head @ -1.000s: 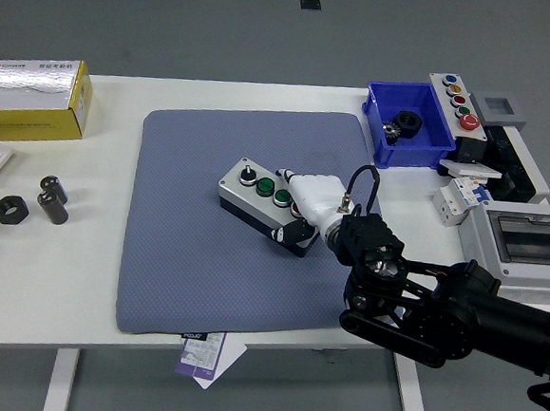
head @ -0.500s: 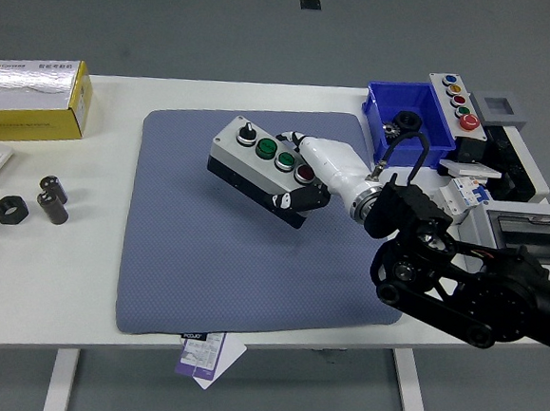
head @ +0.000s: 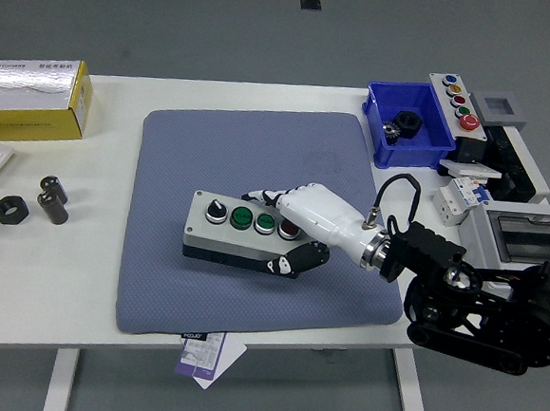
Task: Pick up the button,place it on the desk,press the button,press the button
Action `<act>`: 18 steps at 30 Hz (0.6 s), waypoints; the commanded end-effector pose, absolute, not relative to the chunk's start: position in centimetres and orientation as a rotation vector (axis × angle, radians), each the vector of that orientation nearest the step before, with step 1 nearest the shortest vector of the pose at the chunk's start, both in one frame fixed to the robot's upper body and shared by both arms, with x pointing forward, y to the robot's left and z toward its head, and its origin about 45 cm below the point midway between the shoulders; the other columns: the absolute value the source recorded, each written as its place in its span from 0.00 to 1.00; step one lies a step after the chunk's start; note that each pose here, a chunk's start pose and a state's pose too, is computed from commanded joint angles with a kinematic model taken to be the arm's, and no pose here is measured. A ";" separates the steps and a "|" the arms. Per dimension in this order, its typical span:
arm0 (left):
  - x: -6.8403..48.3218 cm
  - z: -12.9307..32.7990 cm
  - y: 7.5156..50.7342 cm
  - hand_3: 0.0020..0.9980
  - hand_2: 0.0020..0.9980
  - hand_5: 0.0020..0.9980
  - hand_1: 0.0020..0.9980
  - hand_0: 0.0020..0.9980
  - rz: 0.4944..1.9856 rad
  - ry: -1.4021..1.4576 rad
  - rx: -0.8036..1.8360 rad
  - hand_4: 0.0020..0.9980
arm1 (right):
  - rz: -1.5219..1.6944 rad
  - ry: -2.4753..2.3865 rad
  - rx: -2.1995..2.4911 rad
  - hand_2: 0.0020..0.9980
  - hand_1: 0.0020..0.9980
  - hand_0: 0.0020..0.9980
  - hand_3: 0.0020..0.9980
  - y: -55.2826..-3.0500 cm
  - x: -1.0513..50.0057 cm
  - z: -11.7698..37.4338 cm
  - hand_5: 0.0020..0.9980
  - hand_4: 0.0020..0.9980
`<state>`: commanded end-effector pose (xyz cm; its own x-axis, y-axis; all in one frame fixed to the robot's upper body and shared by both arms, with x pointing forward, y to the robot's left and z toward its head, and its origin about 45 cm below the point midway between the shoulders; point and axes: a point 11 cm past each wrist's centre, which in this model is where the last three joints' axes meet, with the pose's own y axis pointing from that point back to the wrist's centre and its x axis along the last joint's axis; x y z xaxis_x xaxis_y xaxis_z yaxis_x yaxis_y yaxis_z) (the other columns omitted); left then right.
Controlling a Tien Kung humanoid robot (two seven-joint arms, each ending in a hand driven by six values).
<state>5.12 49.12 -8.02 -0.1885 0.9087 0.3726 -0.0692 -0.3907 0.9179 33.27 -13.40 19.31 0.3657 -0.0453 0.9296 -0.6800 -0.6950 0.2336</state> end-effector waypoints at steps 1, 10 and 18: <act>5.1 -8.0 49.1 0.60 0.55 0.21 0.63 0.69 1.677 1.043 1.323 0.67 | 1.349 -0.612 2.021 0.54 0.59 0.64 0.53 -13.3 33.2 19.2 0.00 0.12; 5.2 -8.0 49.1 0.60 0.55 0.22 0.63 0.69 1.676 1.040 1.321 0.67 | 1.320 -0.547 2.032 0.69 0.68 0.67 0.69 -12.7 33.7 19.3 0.00 0.06; 5.0 -8.1 49.1 0.60 0.55 0.22 0.63 0.69 1.672 1.043 1.328 0.67 | 1.253 -0.549 2.052 0.76 0.74 0.80 0.76 -12.9 33.6 18.8 0.00 0.07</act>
<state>4.98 49.10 -8.06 -0.1834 0.9095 0.3731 -0.0652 -0.3900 0.9185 33.57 -12.90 18.84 0.4524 -0.0123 0.8917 -0.6474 -0.6922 0.3189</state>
